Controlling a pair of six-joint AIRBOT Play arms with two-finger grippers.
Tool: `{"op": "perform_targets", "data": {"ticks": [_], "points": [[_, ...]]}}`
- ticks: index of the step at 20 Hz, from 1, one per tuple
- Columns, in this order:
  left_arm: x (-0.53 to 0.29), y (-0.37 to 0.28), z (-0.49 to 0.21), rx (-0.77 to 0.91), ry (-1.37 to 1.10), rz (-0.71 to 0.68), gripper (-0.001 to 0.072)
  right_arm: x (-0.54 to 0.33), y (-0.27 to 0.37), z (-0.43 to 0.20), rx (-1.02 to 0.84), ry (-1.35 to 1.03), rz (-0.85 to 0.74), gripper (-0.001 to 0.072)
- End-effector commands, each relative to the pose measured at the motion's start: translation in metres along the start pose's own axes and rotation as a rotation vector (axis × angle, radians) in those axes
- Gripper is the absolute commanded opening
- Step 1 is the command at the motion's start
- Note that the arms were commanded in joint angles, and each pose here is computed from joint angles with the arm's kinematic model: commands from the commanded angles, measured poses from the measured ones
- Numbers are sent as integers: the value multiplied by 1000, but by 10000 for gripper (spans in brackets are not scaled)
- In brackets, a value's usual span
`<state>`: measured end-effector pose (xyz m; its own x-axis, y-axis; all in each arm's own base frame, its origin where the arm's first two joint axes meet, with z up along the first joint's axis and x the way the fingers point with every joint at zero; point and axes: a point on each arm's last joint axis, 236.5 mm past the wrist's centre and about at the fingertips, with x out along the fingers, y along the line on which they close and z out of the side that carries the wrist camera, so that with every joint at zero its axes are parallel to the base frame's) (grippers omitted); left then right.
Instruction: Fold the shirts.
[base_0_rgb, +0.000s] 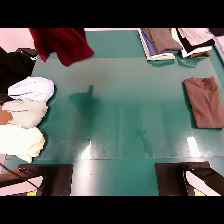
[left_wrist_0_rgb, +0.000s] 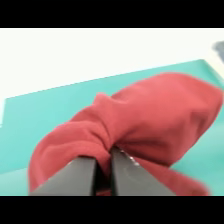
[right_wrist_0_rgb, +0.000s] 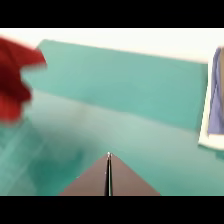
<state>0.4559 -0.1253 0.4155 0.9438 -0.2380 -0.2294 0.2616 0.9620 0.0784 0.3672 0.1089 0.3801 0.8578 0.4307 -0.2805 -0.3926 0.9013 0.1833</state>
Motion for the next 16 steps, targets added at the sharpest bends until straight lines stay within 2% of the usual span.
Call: {"op": "perform_targets", "data": {"ticks": [1,2,3,4,5,6,8,12,16], "points": [[-20,-115,-28,78,80,-268,30,-18,10,25,-30,-61,7,16],[-16,-154,-52,109,126,-358,31,-21,12,27,-35,-61,9,16],[-12,-189,-77,114,181,-439,87,-23,14,28,-39,-58,12,16],[-10,-219,-100,104,232,-511,406,-25,15,27,-41,-53,15,16],[-6,-243,-119,80,274,-564,585,-27,17,26,-45,-44,18,16],[-1,-251,-132,68,302,-582,587,-28,18,25,-48,-35,21,16],[15,-230,-142,56,337,-532,586,-29,21,22,-47,-22,30,16],[54,-112,-172,-124,453,-292,587,-29,22,13,-46,15,37,16],[78,-20,-283,-285,677,-107,586,-27,22,8,-44,34,39,16]]}}
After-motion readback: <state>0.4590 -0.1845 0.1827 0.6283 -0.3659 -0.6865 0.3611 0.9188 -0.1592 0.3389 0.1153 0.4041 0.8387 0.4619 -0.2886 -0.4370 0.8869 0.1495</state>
